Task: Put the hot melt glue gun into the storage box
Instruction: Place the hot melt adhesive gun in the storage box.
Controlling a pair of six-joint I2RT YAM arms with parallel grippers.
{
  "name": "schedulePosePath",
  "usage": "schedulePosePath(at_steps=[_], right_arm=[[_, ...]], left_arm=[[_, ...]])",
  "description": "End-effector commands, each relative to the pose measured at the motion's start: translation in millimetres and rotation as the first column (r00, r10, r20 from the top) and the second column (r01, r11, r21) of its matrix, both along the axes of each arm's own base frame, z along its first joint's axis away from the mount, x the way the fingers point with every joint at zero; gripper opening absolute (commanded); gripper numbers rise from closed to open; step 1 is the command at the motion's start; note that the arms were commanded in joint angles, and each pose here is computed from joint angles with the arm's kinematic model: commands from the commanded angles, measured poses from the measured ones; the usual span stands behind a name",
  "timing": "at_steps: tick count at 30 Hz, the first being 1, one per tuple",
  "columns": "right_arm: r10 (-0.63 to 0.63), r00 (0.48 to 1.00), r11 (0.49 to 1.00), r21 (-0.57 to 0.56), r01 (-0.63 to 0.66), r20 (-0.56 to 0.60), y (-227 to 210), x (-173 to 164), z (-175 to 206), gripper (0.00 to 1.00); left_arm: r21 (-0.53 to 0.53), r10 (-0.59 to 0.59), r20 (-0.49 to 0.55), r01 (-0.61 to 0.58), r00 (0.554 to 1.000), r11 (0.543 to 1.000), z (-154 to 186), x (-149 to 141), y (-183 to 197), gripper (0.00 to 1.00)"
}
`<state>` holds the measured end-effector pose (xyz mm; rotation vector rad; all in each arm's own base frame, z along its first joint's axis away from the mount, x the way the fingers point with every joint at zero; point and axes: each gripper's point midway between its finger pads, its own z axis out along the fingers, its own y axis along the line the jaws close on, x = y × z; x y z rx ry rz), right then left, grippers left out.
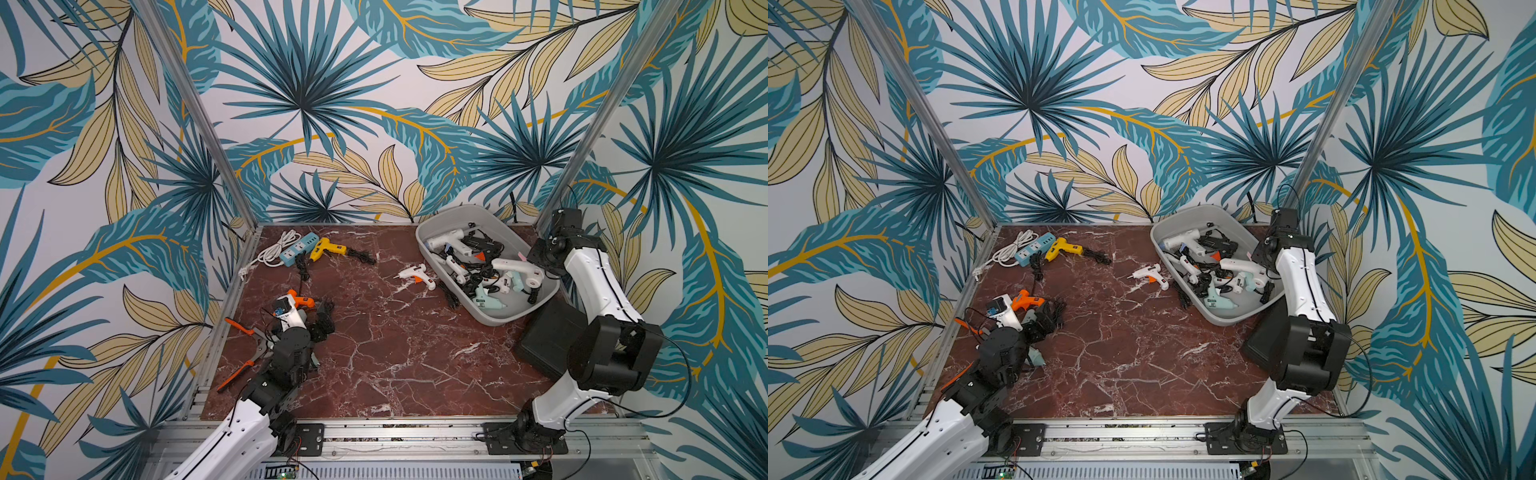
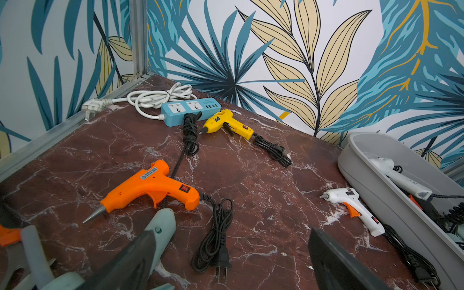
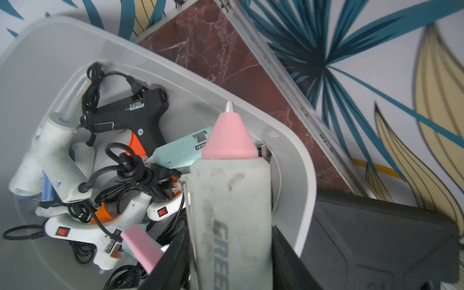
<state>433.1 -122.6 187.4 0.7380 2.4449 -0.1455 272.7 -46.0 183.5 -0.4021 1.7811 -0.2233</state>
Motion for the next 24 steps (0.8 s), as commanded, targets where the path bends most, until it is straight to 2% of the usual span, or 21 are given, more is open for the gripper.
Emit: schedulePosePath(at_steps=[1,8,13,19,24], right_arm=[[0.139,0.990,0.990,-0.008,-0.139,-0.010,7,26,-17,0.00],[0.258,0.964,0.966,-0.013,-0.260,-0.060,16,57,-50,0.00],[0.318,0.941,0.939,-0.094,-0.330,-0.118,34,73,-65,0.00],[0.324,0.934,0.937,-0.088,-0.339,-0.152,40,87,-86,0.00],[0.270,0.941,0.948,-0.117,-0.297,-0.206,27,96,-105,0.00]], left_arm=[[-0.006,0.006,0.009,-0.006,1.000,1.000,2,1,2,1.00],[0.003,0.018,0.014,-0.018,1.000,1.000,8,1,4,1.00],[0.002,0.027,0.017,-0.027,0.999,1.000,10,1,5,1.00],[-0.003,0.025,0.013,-0.025,1.000,1.000,9,1,5,1.00],[-0.008,0.017,0.016,-0.017,1.000,1.000,9,2,3,1.00]])
